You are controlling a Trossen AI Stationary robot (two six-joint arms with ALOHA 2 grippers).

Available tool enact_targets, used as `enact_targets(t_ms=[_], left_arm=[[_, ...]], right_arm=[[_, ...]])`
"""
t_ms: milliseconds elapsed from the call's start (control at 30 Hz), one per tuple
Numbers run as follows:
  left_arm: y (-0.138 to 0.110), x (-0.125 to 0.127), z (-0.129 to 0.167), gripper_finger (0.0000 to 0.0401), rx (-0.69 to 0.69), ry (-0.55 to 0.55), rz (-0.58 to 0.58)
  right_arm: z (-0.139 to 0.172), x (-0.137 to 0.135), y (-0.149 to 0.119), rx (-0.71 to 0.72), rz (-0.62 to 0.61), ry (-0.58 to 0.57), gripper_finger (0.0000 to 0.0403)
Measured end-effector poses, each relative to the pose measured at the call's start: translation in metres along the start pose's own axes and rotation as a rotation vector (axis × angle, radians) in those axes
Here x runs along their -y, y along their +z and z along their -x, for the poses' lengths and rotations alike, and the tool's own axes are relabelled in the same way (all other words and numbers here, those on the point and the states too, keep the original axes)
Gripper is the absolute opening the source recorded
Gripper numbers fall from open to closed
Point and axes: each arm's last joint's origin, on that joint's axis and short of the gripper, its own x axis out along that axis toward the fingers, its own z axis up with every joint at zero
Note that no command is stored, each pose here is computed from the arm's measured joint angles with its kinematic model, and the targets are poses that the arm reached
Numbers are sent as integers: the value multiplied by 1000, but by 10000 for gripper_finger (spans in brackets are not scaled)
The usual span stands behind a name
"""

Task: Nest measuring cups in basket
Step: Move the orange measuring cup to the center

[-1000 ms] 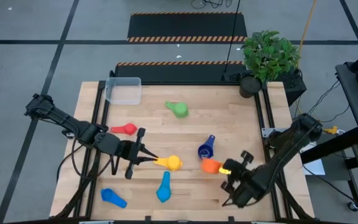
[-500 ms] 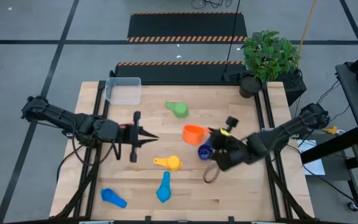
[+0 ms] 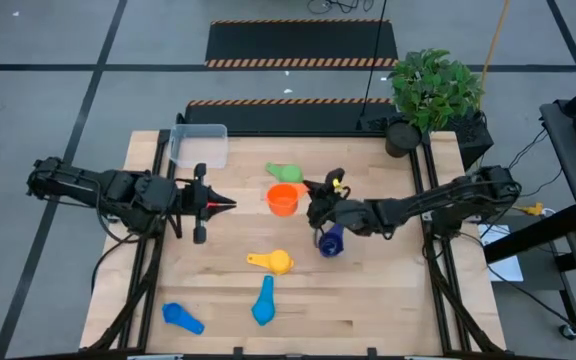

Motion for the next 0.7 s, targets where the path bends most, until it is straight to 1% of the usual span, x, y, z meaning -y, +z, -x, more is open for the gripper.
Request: enact_targets(t_ms=[67, 133, 167, 233, 300, 400, 500, 600, 700], left_arm=[[1, 0, 0, 37, 8, 11, 4], [1, 0, -1, 37, 5, 12, 1], [1, 0, -1, 37, 10, 13, 0], [1, 0, -2, 37, 9, 14, -8], [2, 0, -2, 37, 12, 14, -6], [2, 0, -2, 37, 12, 15, 4], [1, 0, -2, 37, 10, 15, 28], [1, 0, -2, 37, 9, 15, 35], [1, 0, -2, 37, 8, 15, 35]], right_arm=[[-6, -9, -15, 24, 96, 8, 3], [-15, -15, -25, 9, 234, 21, 3], [-19, -18, -29, -7, 307, 28, 3], [-28, -26, -32, -23, 411, 43, 3], [-38, -34, -30, -30, 460, 51, 3], [-58, -45, -21, -53, 494, 47, 2], [-74, -61, -16, -101, 571, 46, 2], [-86, -77, -16, -117, 649, 70, 2], [-93, -86, -17, -140, 690, 70, 2]])
